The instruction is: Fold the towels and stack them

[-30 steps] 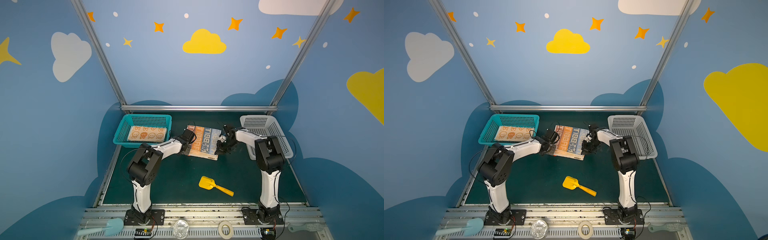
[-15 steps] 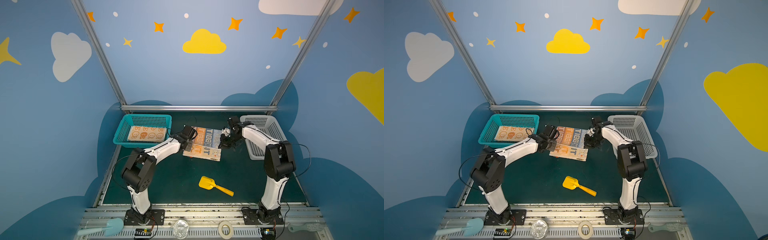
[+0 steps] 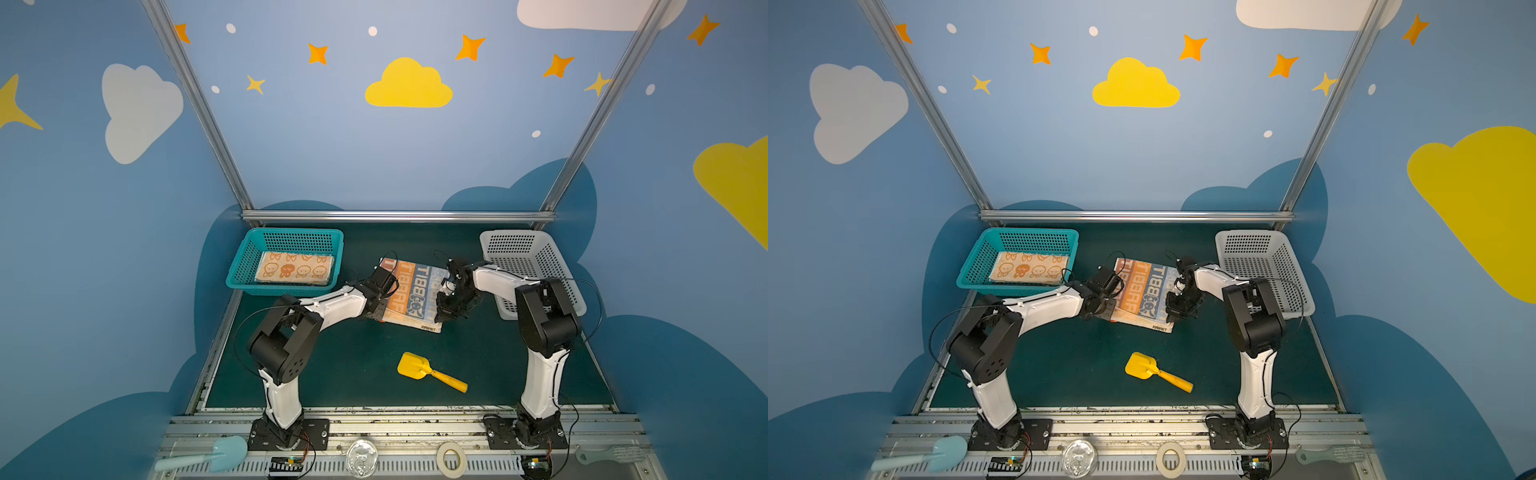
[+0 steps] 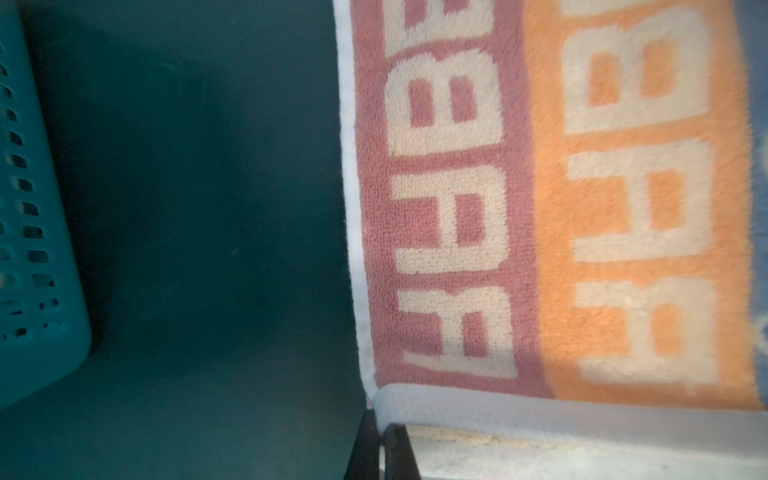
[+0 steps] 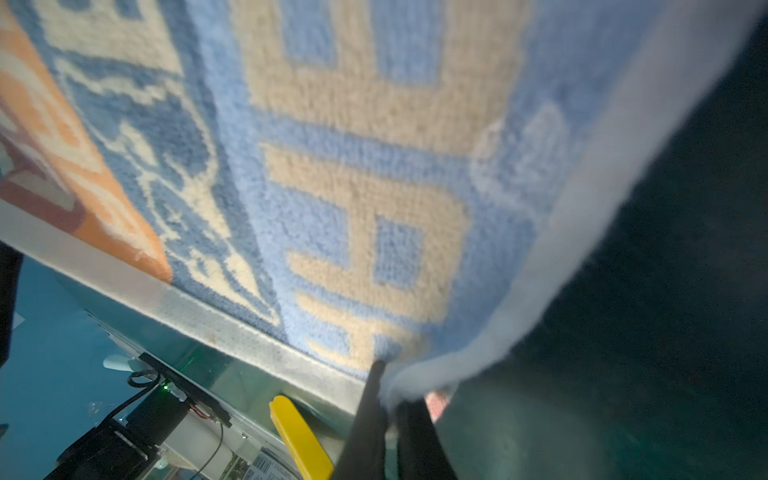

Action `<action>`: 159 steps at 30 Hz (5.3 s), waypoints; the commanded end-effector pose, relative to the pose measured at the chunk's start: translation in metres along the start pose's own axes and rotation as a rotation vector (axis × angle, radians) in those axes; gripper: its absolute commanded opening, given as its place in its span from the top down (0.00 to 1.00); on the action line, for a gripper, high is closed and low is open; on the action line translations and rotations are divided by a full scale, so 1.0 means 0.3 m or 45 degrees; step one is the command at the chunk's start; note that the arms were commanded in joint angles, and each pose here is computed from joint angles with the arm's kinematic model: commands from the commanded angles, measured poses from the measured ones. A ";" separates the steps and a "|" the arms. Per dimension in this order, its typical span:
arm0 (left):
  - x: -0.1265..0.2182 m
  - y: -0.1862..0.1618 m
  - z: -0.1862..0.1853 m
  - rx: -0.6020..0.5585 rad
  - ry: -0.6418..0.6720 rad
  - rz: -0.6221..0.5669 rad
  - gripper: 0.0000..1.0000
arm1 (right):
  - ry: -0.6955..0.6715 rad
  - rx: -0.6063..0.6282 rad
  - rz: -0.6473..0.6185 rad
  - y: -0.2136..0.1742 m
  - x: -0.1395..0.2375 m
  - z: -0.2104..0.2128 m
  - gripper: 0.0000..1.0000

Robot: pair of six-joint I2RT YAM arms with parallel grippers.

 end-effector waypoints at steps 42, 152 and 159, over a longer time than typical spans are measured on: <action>0.008 0.018 -0.096 0.018 -0.113 0.000 0.95 | -0.037 -0.040 -0.080 0.136 0.071 -0.057 0.85; -0.016 0.017 -0.069 0.459 -0.493 0.148 0.82 | 0.061 0.000 -0.137 0.061 0.109 -0.018 1.00; 0.009 0.039 -0.059 0.443 -0.480 0.129 0.85 | 0.059 0.002 -0.133 0.061 0.105 -0.015 1.00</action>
Point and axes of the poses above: each gripper's point midway between its finger pads, its own x axis back along the fingers, its own z axis along the line the jaws close on, y = z × x, the point moved 1 cm from there along x, back along the fingers, and after that the axes turned 6 degrees about x, right-handed, at the moved point
